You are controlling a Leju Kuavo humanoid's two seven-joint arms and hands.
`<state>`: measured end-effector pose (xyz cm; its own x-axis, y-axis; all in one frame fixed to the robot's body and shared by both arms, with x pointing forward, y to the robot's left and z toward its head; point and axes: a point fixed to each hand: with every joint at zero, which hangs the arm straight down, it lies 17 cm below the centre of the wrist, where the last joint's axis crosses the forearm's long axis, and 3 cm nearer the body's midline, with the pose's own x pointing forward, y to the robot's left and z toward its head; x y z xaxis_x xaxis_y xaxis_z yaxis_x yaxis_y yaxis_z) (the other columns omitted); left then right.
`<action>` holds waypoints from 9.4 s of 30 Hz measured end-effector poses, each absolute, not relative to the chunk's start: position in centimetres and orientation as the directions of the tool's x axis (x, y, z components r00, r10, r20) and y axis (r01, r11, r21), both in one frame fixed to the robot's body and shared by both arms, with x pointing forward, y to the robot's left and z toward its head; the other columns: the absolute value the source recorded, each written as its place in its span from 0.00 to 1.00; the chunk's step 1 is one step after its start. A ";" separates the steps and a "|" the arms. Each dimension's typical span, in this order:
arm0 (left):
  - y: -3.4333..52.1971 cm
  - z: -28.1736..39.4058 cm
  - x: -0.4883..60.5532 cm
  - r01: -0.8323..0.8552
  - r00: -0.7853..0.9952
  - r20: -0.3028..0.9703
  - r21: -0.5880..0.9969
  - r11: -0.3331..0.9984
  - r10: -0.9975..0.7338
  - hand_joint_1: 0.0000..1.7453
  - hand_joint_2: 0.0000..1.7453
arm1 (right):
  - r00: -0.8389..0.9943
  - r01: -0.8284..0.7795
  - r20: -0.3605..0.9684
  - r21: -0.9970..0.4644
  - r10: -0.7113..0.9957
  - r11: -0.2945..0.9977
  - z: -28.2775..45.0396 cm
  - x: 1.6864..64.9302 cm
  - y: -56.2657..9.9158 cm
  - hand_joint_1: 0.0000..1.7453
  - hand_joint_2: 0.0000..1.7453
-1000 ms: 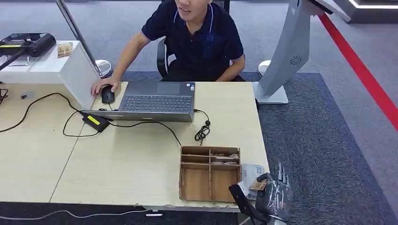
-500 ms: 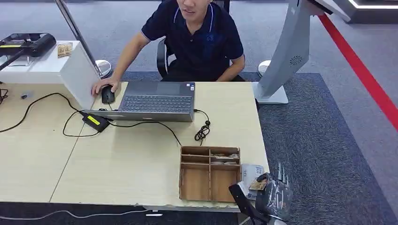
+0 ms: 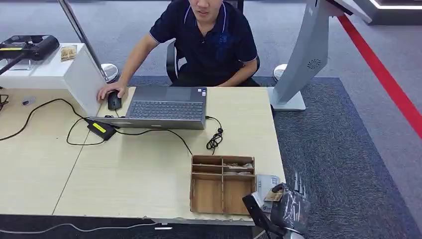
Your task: Pass the card to the sensor for recognition and then transmit it.
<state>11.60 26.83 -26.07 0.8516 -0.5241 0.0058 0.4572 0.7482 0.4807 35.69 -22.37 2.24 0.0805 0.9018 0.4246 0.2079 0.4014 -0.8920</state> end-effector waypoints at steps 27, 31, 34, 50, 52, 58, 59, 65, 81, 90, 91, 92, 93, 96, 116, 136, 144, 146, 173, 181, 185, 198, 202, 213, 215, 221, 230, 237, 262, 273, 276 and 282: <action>26.8 -26.1 11.7 0.456 0.851 0.012 0.480 0.749 -0.526 0.00 0.00 | -0.229 0.513 0.524 -0.651 0.820 0.560 19.8 36.7 -18.0 1.00 1.00; 26.7 -26.1 11.7 0.460 0.848 0.012 0.481 0.747 -0.530 0.00 0.00 | -0.291 0.529 0.525 -0.608 0.800 0.592 22.4 36.3 -16.7 1.00 1.00; 26.7 -26.1 11.7 0.463 0.846 0.012 0.481 0.745 -0.533 0.00 0.00 | -0.342 0.525 0.524 -0.581 0.780 0.621 23.8 35.9 -15.5 1.00 1.00; 26.4 -26.1 11.9 0.480 0.833 0.014 0.477 0.736 -0.552 0.00 0.00 | -0.471 0.480 0.508 -0.538 0.721 0.693 26.3 34.9 -11.6 1.00 1.00; 26.4 -26.1 11.9 0.483 0.831 0.015 0.478 0.734 -0.556 0.00 0.00 | -0.486 0.477 0.502 -0.533 0.715 0.699 26.7 34.9 -11.2 1.00 1.00; 26.3 -26.0 12.0 0.494 0.821 0.015 0.480 0.725 -0.570 0.00 0.00 | -0.521 0.468 0.496 -0.514 0.695 0.718 27.9 34.9 -10.1 1.00 1.00; 26.3 -26.0 12.0 0.496 0.820 0.015 0.481 0.723 -0.572 0.00 0.00 | -0.527 0.469 0.491 -0.512 0.693 0.720 28.1 35.0 -9.9 1.00 1.00; 26.0 -26.0 12.2 0.506 0.810 0.019 0.482 0.715 -0.586 0.00 0.00 | -0.561 0.463 0.466 -0.509 0.685 0.725 29.0 35.5 -8.5 1.00 1.00; 25.8 -25.9 12.4 0.518 0.799 0.022 0.483 0.706 -0.601 0.00 0.00 | -0.603 0.432 0.424 -0.539 0.676 0.723 27.9 35.6 -6.9 1.00 1.00; 25.6 -25.9 12.4 0.526 0.792 0.023 0.484 0.700 -0.611 0.00 0.00 | -0.599 0.429 0.422 -0.548 0.681 0.718 27.5 35.8 -6.8 1.00 1.00; 25.6 -25.9 12.4 0.526 0.791 0.023 0.484 0.700 -0.611 0.00 0.00 | -0.599 0.429 0.422 -0.548 0.681 0.718 27.5 35.8 -6.8 1.00 1.00; 25.6 -25.9 12.4 0.526 0.791 0.024 0.483 0.700 -0.611 0.00 0.00 | -0.599 0.430 0.422 -0.548 0.681 0.717 27.5 35.8 -6.8 1.00 1.00; 25.5 -25.9 12.4 0.526 0.791 0.024 0.484 0.699 -0.612 0.00 0.00 | -0.598 0.430 0.422 -0.549 0.681 0.717 27.5 35.8 -6.8 1.00 1.00; 25.5 -25.9 12.4 0.527 0.791 0.024 0.483 0.699 -0.612 0.00 0.00 | -0.598 0.430 0.422 -0.549 0.681 0.717 27.5 35.8 -6.9 1.00 1.00; 25.5 -26.0 12.4 0.526 0.792 0.024 0.478 0.703 -0.609 0.00 0.00 | -0.474 0.401 0.531 -0.579 0.702 0.709 24.4 37.1 -8.6 0.00 1.00; 25.7 -26.1 12.0 0.462 0.839 0.043 0.469 0.753 -0.542 0.00 0.00 | -0.114 0.127 0.830 -0.532 0.545 0.837 12.7 36.5 -13.1 0.00 1.00; 25.8 -26.1 11.9 0.457 0.844 0.041 0.467 0.757 -0.534 0.00 0.00 | -0.134 0.115 0.811 -0.557 0.569 0.822 12.6 35.6 -13.7 0.00 1.00; 25.8 -26.1 11.9 0.456 0.844 0.041 0.468 0.757 -0.534 0.00 0.00 | -0.141 0.109 0.807 -0.563 0.573 0.819 12.6 35.5 -13.6 0.00 1.00; 25.9 -26.0 12.0 0.458 0.841 0.042 0.475 0.752 -0.539 0.00 0.00 | -0.170 0.076 0.780 -0.599 0.602 0.797 12.3 34.7 -12.9 0.00 1.00; 25.9 -26.0 12.1 0.457 0.840 0.044 0.479 0.749 -0.541 0.00 0.00 | -0.196 0.082 0.767 -0.608 0.611 0.790 13.0 34.9 -12.6 0.00 1.00; 25.9 -26.0 12.1 0.456 0.840 0.044 0.481 0.749 -0.540 0.00 0.00 | -0.211 0.083 0.759 -0.614 0.616 0.785 13.3 35.0 -12.2 0.00 1.00; 26.3 -25.9 11.9 0.426 0.862 0.038 0.486 0.763 -0.506 0.00 0.00 | -0.238 0.078 0.743 -0.628 0.626 0.774 13.8 35.0 -11.3 0.00 1.00; 26.4 -26.0 11.7 0.414 0.873 0.029 0.483 0.772 -0.486 0.00 0.00 | -0.262 0.069 0.736 -0.631 0.624 0.773 13.9 34.8 -10.7 0.00 1.00; 26.5 -26.0 11.5 0.404 0.881 0.027 0.479 0.779 -0.473 0.00 0.00 | -0.279 0.050 0.723 -0.646 0.632 0.762 13.4 34.7 -9.9 0.00 1.00; 26.5 -26.0 11.5 0.403 0.881 0.026 0.479 0.780 -0.472 0.00 0.00 | -0.281 0.051 0.719 -0.650 0.635 0.758 13.4 34.6 -9.8 0.00 1.00; 26.5 -26.0 11.5 0.404 0.881 0.026 0.479 0.780 -0.472 0.00 0.00 | -0.293 0.054 0.701 -0.666 0.650 0.744 13.3 34.4 -9.6 0.00 1.00; 26.5 -26.0 11.6 0.406 0.879 0.026 0.480 0.777 -0.475 0.00 0.00 | -0.314 0.075 0.662 -0.698 0.681 0.712 13.3 34.3 -9.4 0.00 1.00; 26.5 -26.0 11.6 0.408 0.878 0.026 0.481 0.776 -0.478 0.00 0.00 | -0.312 0.077 0.659 -0.701 0.685 0.709 13.3 34.3 -9.3 0.00 1.00; 26.5 -26.0 11.6 0.412 0.875 0.027 0.482 0.773 -0.483 0.00 0.00 | -0.309 0.078 0.652 -0.708 0.692 0.702 13.1 34.3 -9.3 0.00 1.00; 26.4 -26.0 11.6 0.412 0.876 0.026 0.480 0.775 -0.482 0.00 0.00 | -0.291 0.086 0.652 -0.711 0.700 0.698 13.1 34.6 -9.6 0.00 1.00; 26.4 -26.0 11.6 0.413 0.876 0.026 0.480 0.775 -0.482 0.00 0.00 | -0.292 0.088 0.648 -0.714 0.704 0.694 13.1 34.6 -9.6 0.00 1.00; 26.4 -26.0 11.6 0.413 0.875 0.026 0.480 0.774 -0.483 0.00 0.00 | -0.289 0.089 0.647 -0.715 0.705 0.693 13.0 34.6 -9.7 0.00 1.00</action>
<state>11.60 26.43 -26.00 0.8751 -0.4832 0.0261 0.4130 0.7739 0.4802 34.63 -9.68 13.03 -0.2895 0.7049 0.6475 0.0890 0.6934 -0.7151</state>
